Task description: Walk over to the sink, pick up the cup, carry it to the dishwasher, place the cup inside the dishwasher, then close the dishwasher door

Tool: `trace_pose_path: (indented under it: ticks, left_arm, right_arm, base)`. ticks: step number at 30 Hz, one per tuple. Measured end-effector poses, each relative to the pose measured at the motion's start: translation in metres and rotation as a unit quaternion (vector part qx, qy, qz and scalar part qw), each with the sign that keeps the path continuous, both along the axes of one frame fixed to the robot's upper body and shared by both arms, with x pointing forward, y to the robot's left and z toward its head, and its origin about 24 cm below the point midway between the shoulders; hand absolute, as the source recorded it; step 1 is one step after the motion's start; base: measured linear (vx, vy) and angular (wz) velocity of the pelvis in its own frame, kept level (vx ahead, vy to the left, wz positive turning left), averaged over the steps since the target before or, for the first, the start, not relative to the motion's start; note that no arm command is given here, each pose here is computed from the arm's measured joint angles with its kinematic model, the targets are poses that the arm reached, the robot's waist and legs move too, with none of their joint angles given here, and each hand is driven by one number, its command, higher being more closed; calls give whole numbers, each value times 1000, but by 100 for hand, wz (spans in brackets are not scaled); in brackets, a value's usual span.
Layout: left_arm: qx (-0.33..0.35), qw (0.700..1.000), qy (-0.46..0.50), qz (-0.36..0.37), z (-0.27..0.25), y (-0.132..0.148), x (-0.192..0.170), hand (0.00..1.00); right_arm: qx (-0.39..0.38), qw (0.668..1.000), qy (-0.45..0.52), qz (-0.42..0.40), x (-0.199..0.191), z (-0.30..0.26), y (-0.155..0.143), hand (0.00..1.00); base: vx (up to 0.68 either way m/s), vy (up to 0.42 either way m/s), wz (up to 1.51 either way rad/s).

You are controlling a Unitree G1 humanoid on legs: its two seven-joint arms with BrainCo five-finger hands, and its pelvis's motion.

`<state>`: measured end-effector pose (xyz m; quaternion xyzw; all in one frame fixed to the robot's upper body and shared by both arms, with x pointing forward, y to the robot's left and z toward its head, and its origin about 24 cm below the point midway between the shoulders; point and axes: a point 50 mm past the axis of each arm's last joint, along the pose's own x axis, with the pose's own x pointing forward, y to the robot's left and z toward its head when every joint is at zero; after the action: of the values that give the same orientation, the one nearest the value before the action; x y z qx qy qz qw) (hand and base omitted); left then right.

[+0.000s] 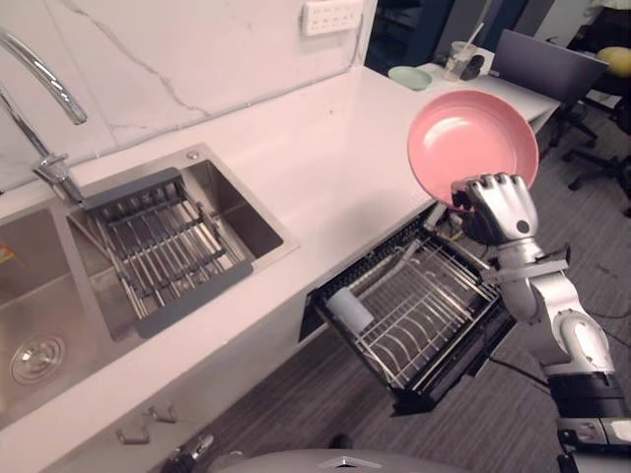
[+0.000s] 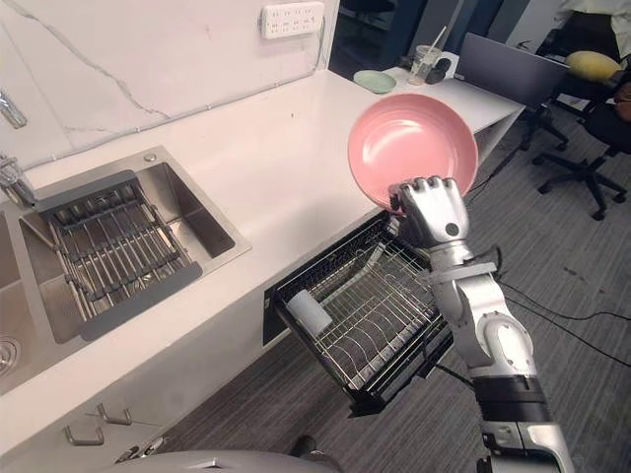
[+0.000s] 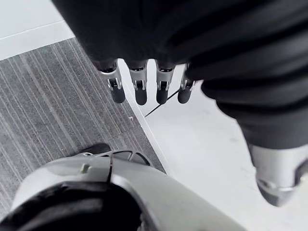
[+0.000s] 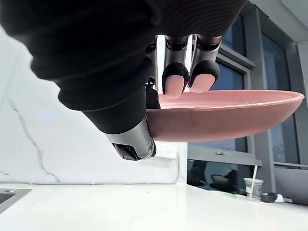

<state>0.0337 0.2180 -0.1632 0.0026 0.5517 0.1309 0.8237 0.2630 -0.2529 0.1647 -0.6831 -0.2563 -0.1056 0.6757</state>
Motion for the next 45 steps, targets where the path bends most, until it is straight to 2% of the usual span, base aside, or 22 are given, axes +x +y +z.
trace_pose_path:
  ticks: [10,16,26,32,36,45]
  left_arm:
    - [2,999,-3,-35,1,0,5,0]
    - [4,998,-48,-44,6,3,40,0]
    - [-14,994,-110,-8,15,1,75,0]
    - [-24,988,-150,-17,22,-4,96,0]
    - [-27,986,-164,-26,26,-6,102,0]
    - [-35,982,-178,-51,29,-13,109,0]
  right_arm:
    - [84,992,66,-73,-22,-34,-27,100]
    - [118,987,68,-84,-21,-37,-28,100]
    - [149,984,51,-78,20,-22,-21,100]
    - [170,983,29,-65,43,0,-13,100]
    - [176,980,49,-72,55,-4,-10,100]
    - [204,966,86,-134,61,-20,-28,100]
  base:
    - [-61,92,-20]
    - [-104,50,-18]
    - [-54,77,10]
    - [-36,149,28]
    - [-49,164,23]
    - [-34,128,5]
